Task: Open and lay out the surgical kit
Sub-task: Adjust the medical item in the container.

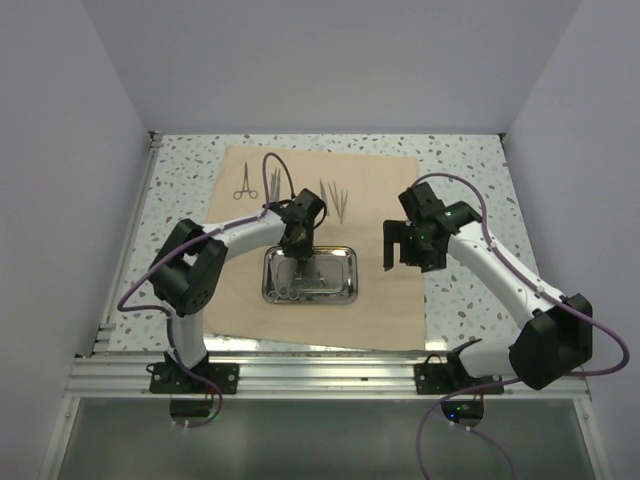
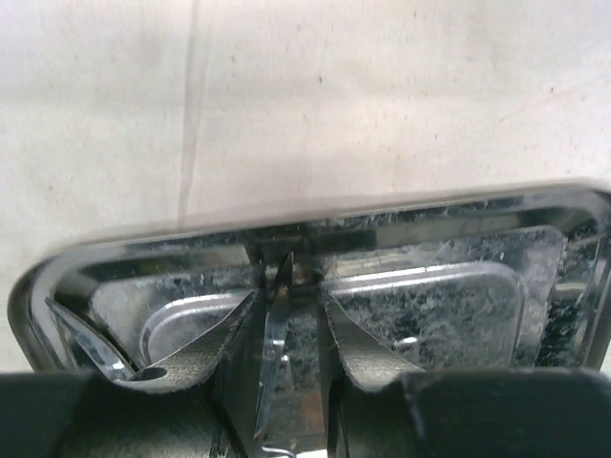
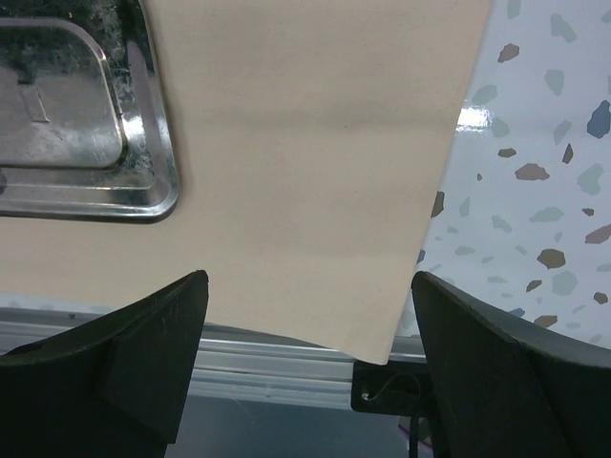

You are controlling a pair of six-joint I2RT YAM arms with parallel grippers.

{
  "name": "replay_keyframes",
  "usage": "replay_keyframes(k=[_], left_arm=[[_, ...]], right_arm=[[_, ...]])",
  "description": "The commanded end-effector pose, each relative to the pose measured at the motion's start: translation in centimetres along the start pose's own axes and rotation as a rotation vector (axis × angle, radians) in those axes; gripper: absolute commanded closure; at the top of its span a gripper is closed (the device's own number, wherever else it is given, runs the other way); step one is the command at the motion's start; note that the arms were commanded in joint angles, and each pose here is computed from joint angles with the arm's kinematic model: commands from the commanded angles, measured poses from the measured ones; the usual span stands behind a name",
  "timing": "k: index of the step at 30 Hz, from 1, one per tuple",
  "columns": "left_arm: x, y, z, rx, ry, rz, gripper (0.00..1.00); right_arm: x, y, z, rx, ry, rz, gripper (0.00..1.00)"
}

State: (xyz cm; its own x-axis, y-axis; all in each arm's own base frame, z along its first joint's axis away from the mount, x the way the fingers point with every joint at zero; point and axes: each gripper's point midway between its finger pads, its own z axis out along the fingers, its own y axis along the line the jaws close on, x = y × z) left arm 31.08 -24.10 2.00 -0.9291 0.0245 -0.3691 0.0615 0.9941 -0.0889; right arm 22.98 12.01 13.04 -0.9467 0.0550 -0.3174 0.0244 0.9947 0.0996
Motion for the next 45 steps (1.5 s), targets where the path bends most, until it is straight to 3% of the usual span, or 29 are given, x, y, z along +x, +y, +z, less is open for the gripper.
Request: replay_keyframes(k=[1,10,15,17,30,41,42,43,44,45], left_arm=[[2.6,2.2,3.1,-0.053,0.11,0.019,0.69],[4.0,3.6,5.2,-0.08,0.182,0.047,0.83],[5.8,3.7,5.5,-0.043,0.221,0.065,1.0],[5.7,3.7,4.9,-0.037,0.219,0.073,1.0],[-5.5,3.6,-4.6,-0.111,-0.058,0.131,1.0],[-10.2,5.4,-2.9,-0.173,-0.102,0.092,1.0],[-10.7,5.3,-2.8,-0.178,-0.11,0.087,0.94],[-10.7,5.3,-2.2,-0.187,-0.103,0.088,0.82],[-10.9,5.3,-2.0,-0.191,-0.108,0.087,0.63],[-11.2,5.2,-1.9,-0.187,-0.114,0.086,0.56]], right_arm=[[-1.4,0.3,-0.9,0.001,-0.041,0.007,0.08],[-2.1,0.4,-0.8,0.012,-0.047,0.012,0.08],[-2.1,0.4,-0.5,0.017,-0.039,0.02,0.08],[-2.0,0.4,-0.4,0.015,-0.036,0.026,0.08],[-2.3,0.9,-0.3,-0.004,-0.044,0.033,0.08],[-2.1,0.5,-0.6,0.006,-0.056,0.033,0.08],[-2.1,0.4,-0.7,0.006,-0.056,0.033,0.08],[-2.0,0.4,-0.6,0.006,-0.052,0.032,0.08],[-2.1,0.4,-0.7,0.007,-0.056,0.033,0.08],[-2.1,0.4,-0.8,0.006,-0.06,0.032,0.08]])
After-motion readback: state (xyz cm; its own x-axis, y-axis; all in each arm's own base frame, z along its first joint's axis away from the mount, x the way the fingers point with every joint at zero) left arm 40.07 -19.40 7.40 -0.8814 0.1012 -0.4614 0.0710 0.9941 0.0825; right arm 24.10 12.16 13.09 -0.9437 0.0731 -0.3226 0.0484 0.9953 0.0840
